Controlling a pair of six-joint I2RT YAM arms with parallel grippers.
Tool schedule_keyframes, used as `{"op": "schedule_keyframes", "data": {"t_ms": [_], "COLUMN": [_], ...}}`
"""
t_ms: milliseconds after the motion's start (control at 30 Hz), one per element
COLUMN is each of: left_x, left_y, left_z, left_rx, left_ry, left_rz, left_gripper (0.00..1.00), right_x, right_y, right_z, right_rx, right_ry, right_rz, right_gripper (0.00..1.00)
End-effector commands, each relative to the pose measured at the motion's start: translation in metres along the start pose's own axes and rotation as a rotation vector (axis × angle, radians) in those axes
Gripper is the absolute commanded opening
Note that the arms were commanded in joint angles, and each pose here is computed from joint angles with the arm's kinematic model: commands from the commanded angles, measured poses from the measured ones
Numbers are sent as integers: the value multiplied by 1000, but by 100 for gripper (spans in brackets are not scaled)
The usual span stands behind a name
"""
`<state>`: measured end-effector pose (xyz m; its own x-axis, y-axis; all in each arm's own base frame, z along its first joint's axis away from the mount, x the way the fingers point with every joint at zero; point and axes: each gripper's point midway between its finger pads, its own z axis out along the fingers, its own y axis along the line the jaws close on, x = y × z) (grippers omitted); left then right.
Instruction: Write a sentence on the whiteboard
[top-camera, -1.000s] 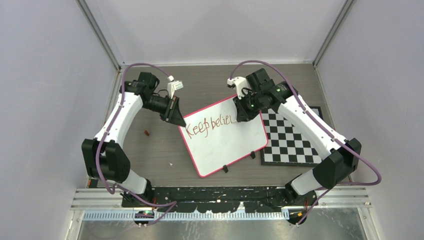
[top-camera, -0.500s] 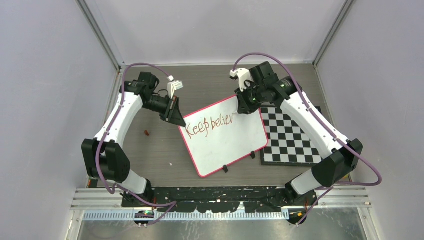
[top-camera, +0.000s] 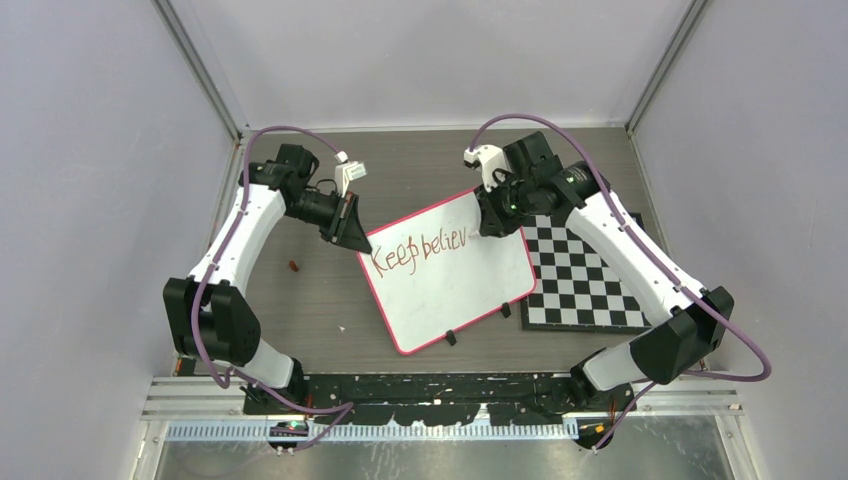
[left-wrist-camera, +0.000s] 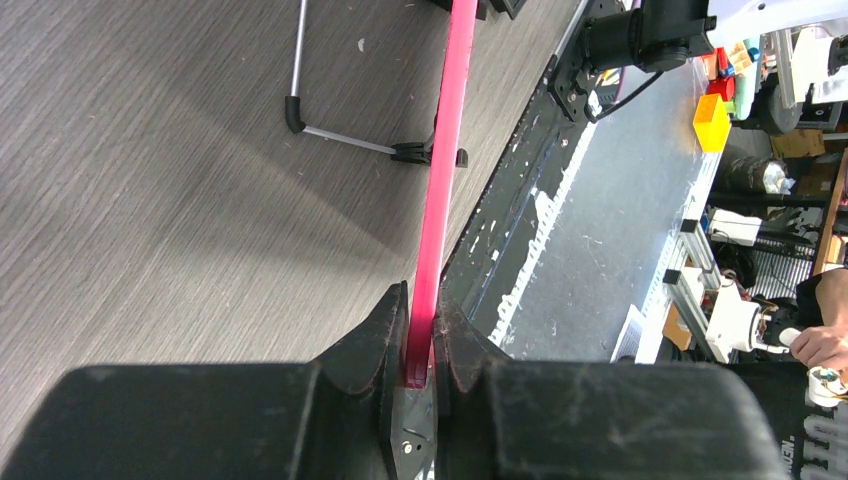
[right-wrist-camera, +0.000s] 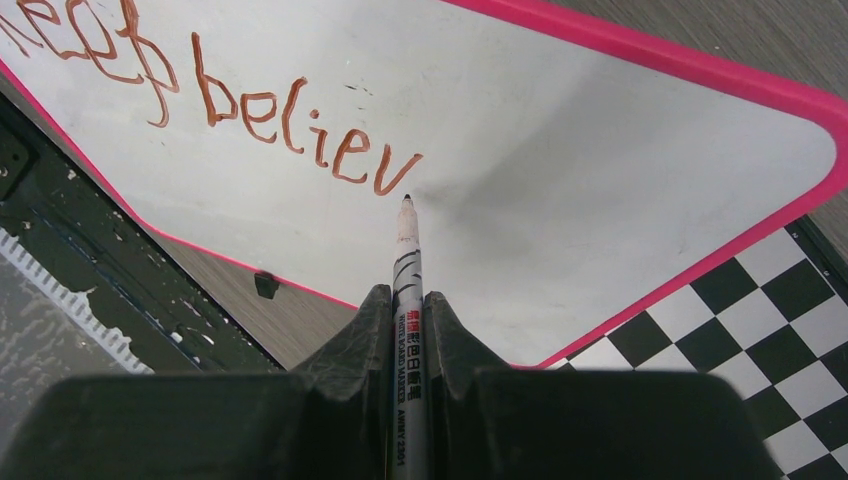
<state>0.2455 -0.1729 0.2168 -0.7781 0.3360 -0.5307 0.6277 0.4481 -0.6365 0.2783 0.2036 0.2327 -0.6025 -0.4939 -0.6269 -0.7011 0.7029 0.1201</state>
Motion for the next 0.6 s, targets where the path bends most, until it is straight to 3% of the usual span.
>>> {"op": "schedule_keyframes", "data": {"t_ms": [0,567], "left_x": [-2,2], "left_y": [-3,-4], "left_z": [-4,-1], "left_rx": [-26,-30], "left_ry": [-12,1], "left_rz": [15,28], "left_gripper": [0,0], "right_x": [-8,-6], "right_y": [2,9], "right_z": [-8,-16], "right_rx": [-4,-20], "right_ry": [-46,-50], "right_rz": [-17,12], "right_gripper": [0,0]}}
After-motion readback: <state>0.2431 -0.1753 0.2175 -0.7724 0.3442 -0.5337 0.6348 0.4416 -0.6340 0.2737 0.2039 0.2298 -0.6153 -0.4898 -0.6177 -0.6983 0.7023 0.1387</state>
